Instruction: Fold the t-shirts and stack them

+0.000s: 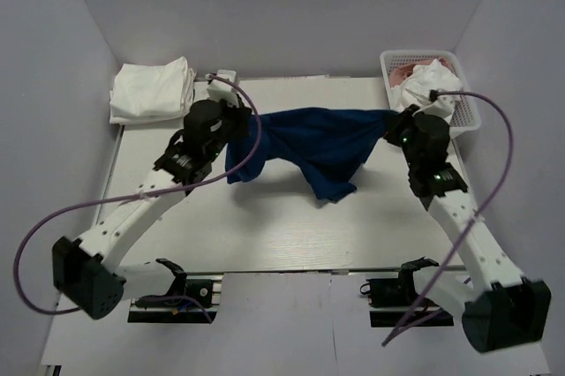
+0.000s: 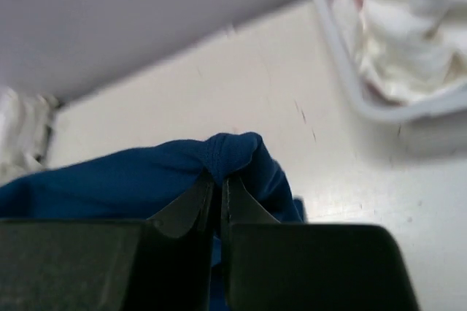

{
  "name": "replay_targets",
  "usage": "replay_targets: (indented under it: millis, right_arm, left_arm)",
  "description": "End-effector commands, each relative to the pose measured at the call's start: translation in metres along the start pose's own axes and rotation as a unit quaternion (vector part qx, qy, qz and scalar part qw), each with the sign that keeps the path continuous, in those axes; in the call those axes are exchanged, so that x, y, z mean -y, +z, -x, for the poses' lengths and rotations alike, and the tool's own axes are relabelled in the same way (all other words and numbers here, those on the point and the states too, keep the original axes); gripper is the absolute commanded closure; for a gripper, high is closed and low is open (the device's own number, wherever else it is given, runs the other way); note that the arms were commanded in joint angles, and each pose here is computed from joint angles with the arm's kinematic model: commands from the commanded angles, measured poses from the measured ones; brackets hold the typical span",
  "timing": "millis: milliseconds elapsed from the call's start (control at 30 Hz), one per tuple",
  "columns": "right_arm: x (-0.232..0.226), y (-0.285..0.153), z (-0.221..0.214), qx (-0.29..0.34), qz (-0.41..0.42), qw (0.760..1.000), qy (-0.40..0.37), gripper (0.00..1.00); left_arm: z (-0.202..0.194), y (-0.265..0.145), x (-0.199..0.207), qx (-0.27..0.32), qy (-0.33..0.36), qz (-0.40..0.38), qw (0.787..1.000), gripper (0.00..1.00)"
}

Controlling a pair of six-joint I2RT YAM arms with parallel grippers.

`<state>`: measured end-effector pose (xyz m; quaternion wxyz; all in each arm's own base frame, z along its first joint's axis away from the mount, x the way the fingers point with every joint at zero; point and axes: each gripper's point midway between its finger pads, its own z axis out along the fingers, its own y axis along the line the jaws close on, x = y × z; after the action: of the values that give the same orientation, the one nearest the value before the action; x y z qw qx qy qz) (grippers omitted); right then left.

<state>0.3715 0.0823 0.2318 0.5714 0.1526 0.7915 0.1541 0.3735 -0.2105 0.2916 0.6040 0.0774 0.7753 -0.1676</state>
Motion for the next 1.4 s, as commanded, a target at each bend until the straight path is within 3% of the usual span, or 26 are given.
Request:
replay_targets:
  millis: [0, 67, 200, 367, 500, 567, 600, 733, 800, 900, 1167, 1367]
  right_arm:
    - [-0.012, -0.051, 0.083, 0.150, 0.016, 0.988, -0.011, 1.00]
    - [-0.017, -0.079, 0.109, 0.194, 0.031, 0.980, -0.019, 1.00]
    - [-0.026, -0.136, 0.162, 0.257, 0.032, 0.966, -0.019, 1.00]
    - [-0.028, -0.151, 0.175, 0.278, 0.036, 0.960, -0.019, 1.00]
    - [-0.019, -0.108, 0.148, 0.208, 0.000, 0.978, -0.030, 1.00]
    - [-0.014, -0.092, 0.141, 0.190, -0.018, 0.981, -0.032, 1.00]
    - [-0.008, -0.063, 0.120, 0.151, -0.037, 0.987, -0.043, 1.00]
    - [0.009, -0.001, 0.079, 0.069, -0.079, 0.992, -0.063, 1.00]
    - [0.013, 0.029, 0.059, 0.030, -0.083, 0.994, -0.069, 1.00]
    - [0.009, 0.047, 0.053, 0.020, -0.070, 0.996, -0.060, 1.00]
    - [0.015, 0.048, 0.050, 0.024, -0.074, 0.995, -0.066, 1.00]
    - [0.021, 0.073, 0.016, -0.034, -0.075, 0.994, -0.071, 1.00]
  left_arm:
    - [0.072, -0.051, -0.001, 0.115, 0.007, -0.012, 0.993, 1.00]
    - [0.101, -0.083, -0.002, 0.167, 0.005, -0.020, 0.986, 1.00]
    - [0.128, -0.121, -0.012, 0.207, 0.009, -0.009, 0.978, 1.00]
    - [0.132, -0.141, -0.011, 0.220, 0.003, -0.022, 0.975, 1.00]
    - [0.104, -0.120, -0.009, 0.182, -0.007, -0.027, 0.983, 1.00]
    - [0.081, -0.098, -0.022, 0.151, -0.015, 0.009, 0.988, 1.00]
    - [0.065, -0.078, -0.026, 0.124, -0.015, 0.026, 0.992, 1.00]
    - [-0.001, -0.030, -0.069, 0.035, -0.015, 0.165, 0.986, 1.00]
    - [-0.018, -0.015, -0.078, 0.012, -0.010, 0.190, 0.982, 1.00]
    - [-0.038, 0.004, -0.086, -0.019, -0.001, 0.212, 0.977, 1.00]
    - [-0.039, 0.004, -0.089, 0.016, -0.019, 0.198, 0.980, 1.00]
    - [-0.084, 0.040, -0.102, -0.041, -0.010, 0.211, 0.977, 1.00]
